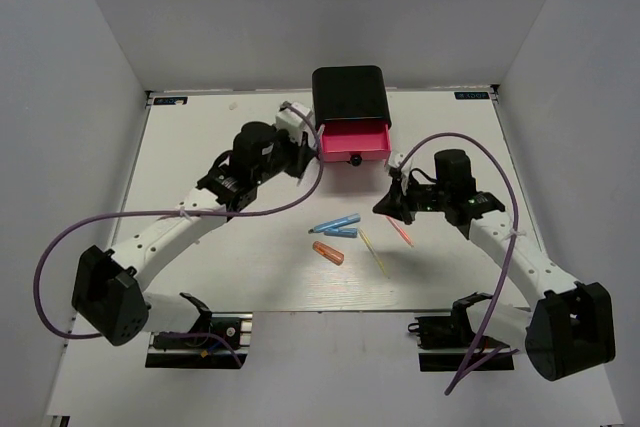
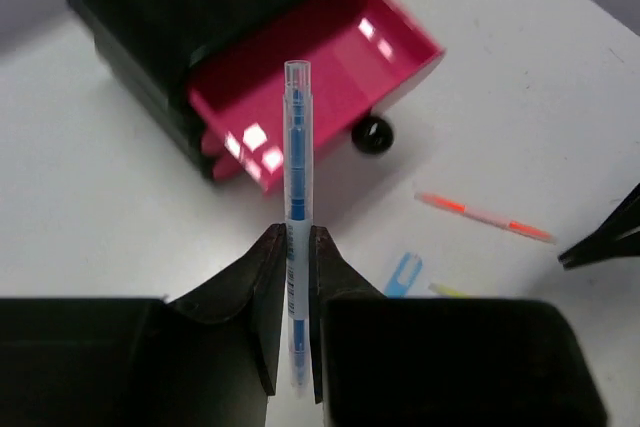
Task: Sort the stationery into containers
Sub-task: Place the stationery into the container
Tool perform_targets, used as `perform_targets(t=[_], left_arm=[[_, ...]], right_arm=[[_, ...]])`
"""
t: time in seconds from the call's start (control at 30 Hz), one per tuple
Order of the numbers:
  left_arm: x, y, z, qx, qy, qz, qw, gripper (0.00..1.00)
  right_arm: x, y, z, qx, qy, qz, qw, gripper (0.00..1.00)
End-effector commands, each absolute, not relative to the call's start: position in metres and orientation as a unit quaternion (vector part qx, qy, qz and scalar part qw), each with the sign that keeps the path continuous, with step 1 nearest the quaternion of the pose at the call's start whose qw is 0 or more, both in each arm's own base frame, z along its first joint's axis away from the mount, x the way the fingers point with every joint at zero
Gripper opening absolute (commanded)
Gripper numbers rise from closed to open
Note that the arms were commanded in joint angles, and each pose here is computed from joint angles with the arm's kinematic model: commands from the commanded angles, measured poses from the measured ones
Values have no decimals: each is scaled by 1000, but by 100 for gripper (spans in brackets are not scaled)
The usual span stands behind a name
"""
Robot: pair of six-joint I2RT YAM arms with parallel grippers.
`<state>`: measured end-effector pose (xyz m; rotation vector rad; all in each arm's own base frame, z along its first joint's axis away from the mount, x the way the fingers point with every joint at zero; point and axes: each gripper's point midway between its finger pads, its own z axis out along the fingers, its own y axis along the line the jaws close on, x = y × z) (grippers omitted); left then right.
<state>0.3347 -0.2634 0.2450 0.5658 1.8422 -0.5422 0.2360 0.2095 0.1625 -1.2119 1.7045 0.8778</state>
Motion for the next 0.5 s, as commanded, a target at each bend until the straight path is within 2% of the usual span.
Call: perform_targets(t=[0.0,0.17,0.27,0.47], left_arm=[[351,-295,301,374,649,-220,625,1],[374,-319,336,387,573,-221,687,1],[402,-339,336,387,563,-219,697,2],[427,-356,329,377,557,-220,707,4]], right_arm=[[217,211,170,-537,629,363,429,0],[207,212,177,-556,602,369,438,6],[203,211,177,-559,596,367,443,9],[199,207,174,-560,598,359,448,10]])
